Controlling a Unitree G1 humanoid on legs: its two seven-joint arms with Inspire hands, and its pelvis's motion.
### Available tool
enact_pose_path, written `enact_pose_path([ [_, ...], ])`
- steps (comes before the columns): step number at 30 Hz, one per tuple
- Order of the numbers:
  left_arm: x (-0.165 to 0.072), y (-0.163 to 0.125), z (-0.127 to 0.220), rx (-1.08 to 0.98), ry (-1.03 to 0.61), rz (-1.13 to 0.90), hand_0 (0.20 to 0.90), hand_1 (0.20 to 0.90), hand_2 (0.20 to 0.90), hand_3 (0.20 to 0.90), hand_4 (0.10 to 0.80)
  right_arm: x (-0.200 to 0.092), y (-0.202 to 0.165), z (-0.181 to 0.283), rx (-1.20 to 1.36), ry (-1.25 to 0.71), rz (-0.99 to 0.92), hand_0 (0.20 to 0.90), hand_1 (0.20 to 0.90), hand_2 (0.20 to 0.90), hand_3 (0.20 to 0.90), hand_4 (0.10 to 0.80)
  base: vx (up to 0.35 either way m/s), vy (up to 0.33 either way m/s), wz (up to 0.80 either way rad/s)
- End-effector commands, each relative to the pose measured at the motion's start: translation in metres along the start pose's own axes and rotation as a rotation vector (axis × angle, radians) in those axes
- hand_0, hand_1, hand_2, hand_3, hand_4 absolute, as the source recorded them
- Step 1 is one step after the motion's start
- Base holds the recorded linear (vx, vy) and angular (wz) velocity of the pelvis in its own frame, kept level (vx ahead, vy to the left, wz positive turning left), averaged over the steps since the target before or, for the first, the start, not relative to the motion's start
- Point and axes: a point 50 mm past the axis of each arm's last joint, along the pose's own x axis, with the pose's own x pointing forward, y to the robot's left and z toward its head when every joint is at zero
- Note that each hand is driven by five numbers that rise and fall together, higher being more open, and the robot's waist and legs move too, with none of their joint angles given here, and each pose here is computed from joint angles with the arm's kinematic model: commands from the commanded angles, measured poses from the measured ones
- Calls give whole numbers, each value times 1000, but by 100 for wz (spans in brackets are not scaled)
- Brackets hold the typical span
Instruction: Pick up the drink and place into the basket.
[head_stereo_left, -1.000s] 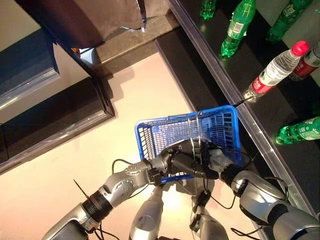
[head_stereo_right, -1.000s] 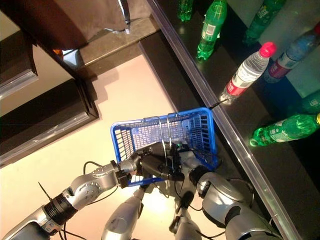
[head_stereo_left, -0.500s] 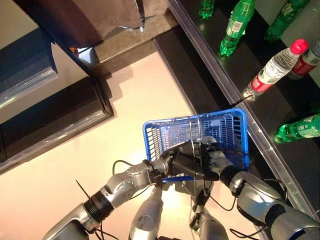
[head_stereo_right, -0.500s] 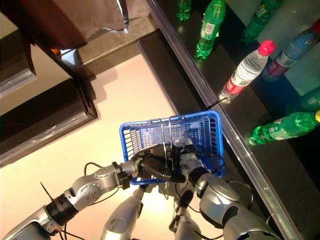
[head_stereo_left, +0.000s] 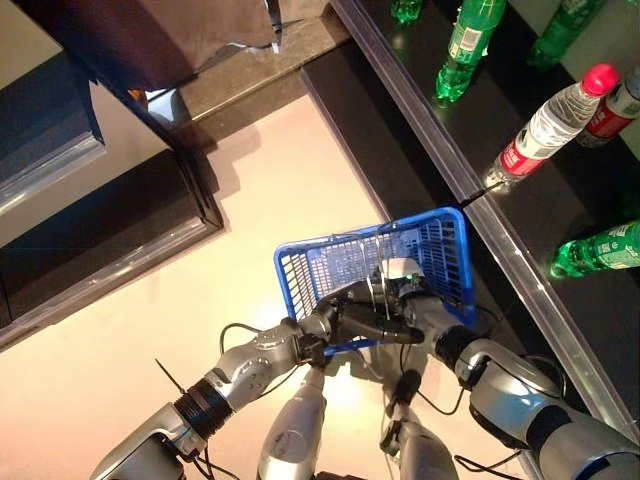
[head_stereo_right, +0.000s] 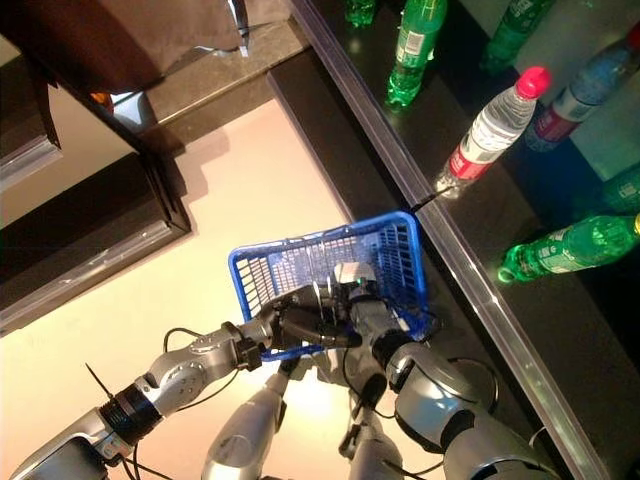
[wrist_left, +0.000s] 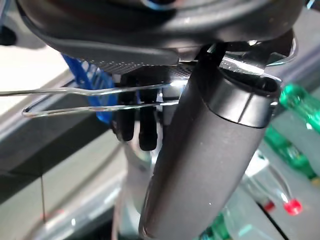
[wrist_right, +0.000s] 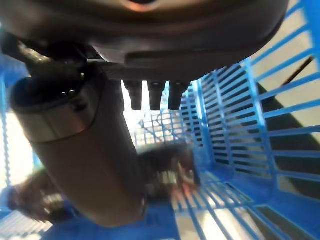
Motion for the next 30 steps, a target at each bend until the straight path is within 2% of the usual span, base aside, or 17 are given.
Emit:
enact_pose_path([
  [1, -8, -110, 100, 30, -526, -591, 300, 300, 300, 200, 100, 5, -70, 25, 26, -114, -227, 900, 900, 900, 900, 800, -6, -36, -1],
  [5, -26, -86, 100, 67, -591, -408, 300, 300, 300, 200, 100, -12, -77, 24, 167, -188, -307, 900, 900, 900, 900, 800, -7, -44, -7],
  [10, -57, -45, 94, 69, -672, -125, 300, 300, 300, 200, 100, -52, -70, 9, 360, -272, -439, 900, 900, 900, 900, 800, 20, -42, -7],
  [11, -69, -29, 90, 47, -693, -30, 300, 300, 300, 200, 100, -68, -65, 2, 422, -328, -463, 900, 900, 900, 900, 800, 65, -23, -4],
  [15, -92, 0, 71, 1, -704, 171, 300, 300, 300, 200, 100, -101, -52, -12, 539, -442, -477, 900, 900, 900, 900, 800, 90, -30, -16],
  [21, -105, 20, 53, -40, -684, 341, 300, 300, 300, 200, 100, -123, -50, -17, 669, -532, -520, 900, 900, 900, 900, 800, 76, -21, -8],
  [25, -109, 30, 37, -104, -669, 439, 300, 300, 300, 200, 100, -140, -56, -14, 860, -625, -659, 900, 900, 900, 900, 800, 89, 16, -10],
  [30, -111, 35, 22, -158, -673, 521, 300, 300, 300, 200, 100, -146, -55, -11, 1082, -643, -763, 900, 900, 900, 900, 800, 57, 29, 0],
])
